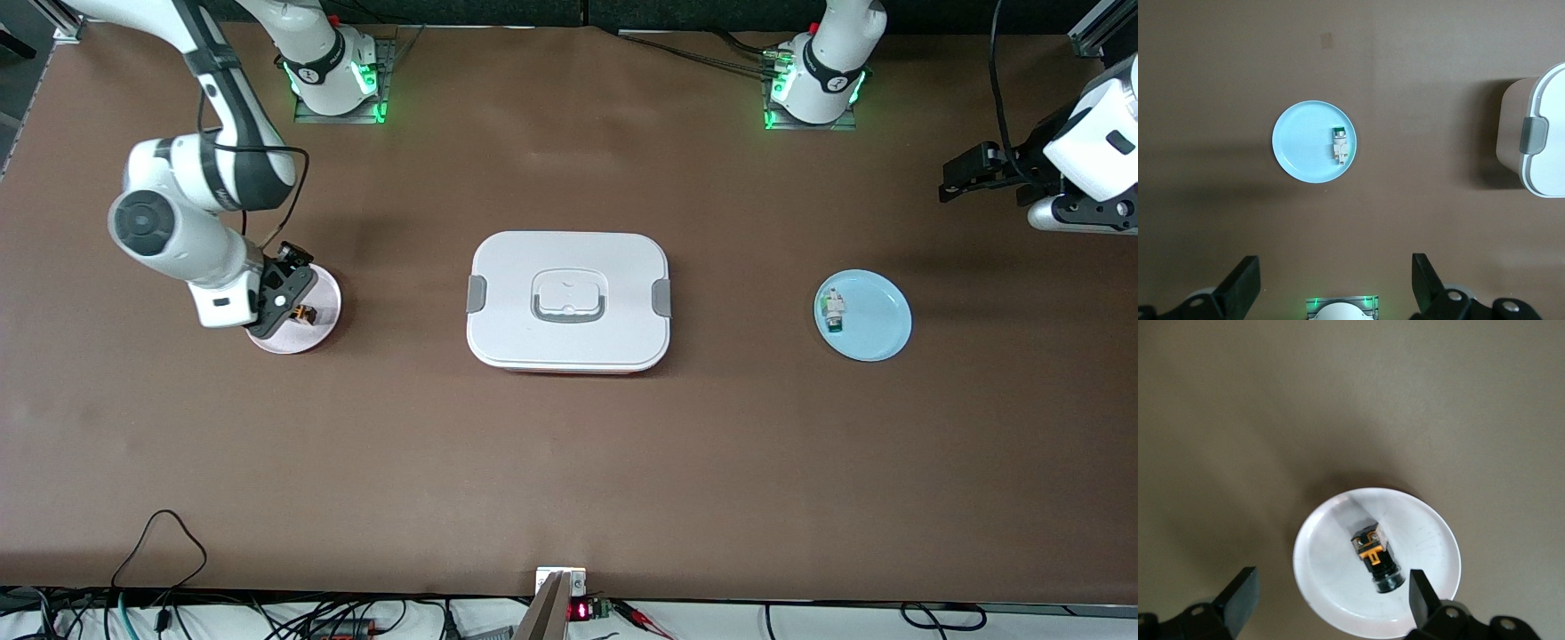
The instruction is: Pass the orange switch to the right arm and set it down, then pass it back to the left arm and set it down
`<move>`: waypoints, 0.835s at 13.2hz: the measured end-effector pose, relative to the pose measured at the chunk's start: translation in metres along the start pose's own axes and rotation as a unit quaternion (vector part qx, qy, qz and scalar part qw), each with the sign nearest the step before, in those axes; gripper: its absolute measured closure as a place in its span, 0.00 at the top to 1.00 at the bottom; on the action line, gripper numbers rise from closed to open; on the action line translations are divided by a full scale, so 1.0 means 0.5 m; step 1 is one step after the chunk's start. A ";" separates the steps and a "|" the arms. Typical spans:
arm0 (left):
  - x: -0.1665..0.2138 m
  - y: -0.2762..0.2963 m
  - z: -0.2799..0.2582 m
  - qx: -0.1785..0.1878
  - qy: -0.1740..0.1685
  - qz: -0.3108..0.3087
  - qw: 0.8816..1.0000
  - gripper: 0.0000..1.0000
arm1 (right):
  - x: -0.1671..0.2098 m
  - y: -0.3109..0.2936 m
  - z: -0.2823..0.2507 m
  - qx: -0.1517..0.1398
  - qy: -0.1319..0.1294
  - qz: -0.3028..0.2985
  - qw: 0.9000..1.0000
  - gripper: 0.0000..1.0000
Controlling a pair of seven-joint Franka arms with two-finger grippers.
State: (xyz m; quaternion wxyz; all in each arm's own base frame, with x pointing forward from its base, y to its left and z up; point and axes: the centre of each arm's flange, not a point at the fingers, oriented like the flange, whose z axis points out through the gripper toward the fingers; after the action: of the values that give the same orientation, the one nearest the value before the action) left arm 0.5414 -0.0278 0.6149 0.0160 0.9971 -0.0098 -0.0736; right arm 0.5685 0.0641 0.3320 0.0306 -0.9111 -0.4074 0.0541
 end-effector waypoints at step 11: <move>0.000 0.016 -0.001 0.001 0.001 0.006 1.000 1.00 | 0.026 -0.080 -0.486 0.041 0.081 0.251 0.964 1.00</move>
State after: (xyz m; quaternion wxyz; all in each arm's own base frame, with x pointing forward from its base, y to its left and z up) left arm 0.5411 -0.0356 0.6158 0.0155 0.9971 -0.0163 -0.0724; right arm 0.5777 0.0978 0.5760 0.0858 -0.9835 -0.1594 0.0026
